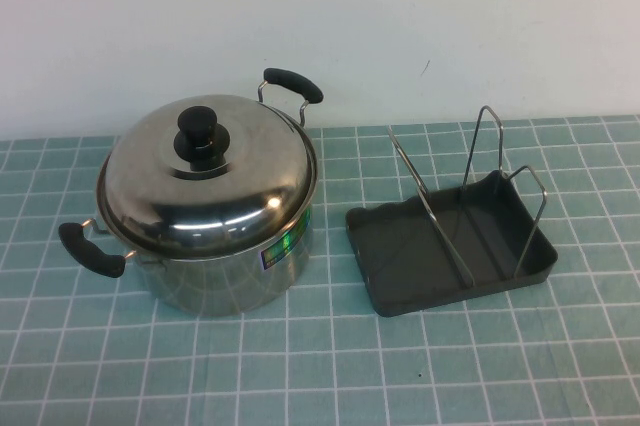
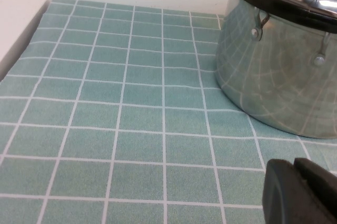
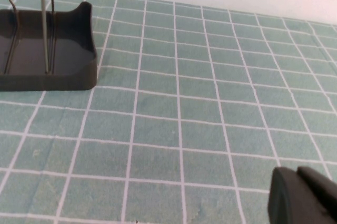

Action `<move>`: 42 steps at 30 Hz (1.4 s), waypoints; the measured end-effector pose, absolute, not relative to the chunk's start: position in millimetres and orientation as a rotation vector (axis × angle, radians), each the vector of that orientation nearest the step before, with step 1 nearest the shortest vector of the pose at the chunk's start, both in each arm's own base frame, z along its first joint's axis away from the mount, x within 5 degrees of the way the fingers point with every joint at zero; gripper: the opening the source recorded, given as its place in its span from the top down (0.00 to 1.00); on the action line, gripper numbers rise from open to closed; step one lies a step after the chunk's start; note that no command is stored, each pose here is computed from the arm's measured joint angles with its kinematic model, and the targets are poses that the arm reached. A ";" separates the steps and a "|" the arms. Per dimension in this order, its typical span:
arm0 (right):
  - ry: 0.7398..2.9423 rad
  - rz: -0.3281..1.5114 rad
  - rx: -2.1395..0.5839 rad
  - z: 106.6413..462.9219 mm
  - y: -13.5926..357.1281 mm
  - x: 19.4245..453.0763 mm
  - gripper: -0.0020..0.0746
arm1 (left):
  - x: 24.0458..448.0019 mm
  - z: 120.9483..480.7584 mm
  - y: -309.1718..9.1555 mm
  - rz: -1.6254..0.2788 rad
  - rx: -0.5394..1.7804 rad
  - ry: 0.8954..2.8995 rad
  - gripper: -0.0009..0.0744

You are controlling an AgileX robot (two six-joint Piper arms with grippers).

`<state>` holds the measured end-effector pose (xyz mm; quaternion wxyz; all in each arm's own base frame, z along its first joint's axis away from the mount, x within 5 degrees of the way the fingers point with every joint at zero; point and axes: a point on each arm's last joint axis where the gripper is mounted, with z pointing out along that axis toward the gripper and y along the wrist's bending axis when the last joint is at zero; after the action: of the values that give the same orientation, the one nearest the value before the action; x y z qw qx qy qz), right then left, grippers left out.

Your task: Put pot lid on rack

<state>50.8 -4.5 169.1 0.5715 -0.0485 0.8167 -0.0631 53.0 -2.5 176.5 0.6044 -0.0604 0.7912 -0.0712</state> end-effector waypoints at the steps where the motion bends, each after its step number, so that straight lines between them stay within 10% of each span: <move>1: 1.916 -0.148 -0.114 169.1 -4.5 50.8 0.98 | 53.0 176.5 -2.5 -0.165 -0.140 1.831 0.99; 9: 1.709 -0.224 -0.188 184.3 -3.9 55.7 0.98 | 55.2 185.3 0.0 -0.071 -0.060 1.729 0.99; 24: 0.881 -0.156 -0.258 253.2 14.2 36.4 0.98 | 36.2 252.0 -21.8 -0.019 0.286 0.914 0.99; 42: 1.155 -0.122 -0.102 294.6 1.3 31.4 0.98 | 38.1 292.3 -0.9 -0.301 -0.186 1.269 0.99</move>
<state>31.4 1.3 294.6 0.8348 -0.0480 0.5454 -0.0577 38.1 -0.9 292.3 0.7907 -0.0864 0.5897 -0.1401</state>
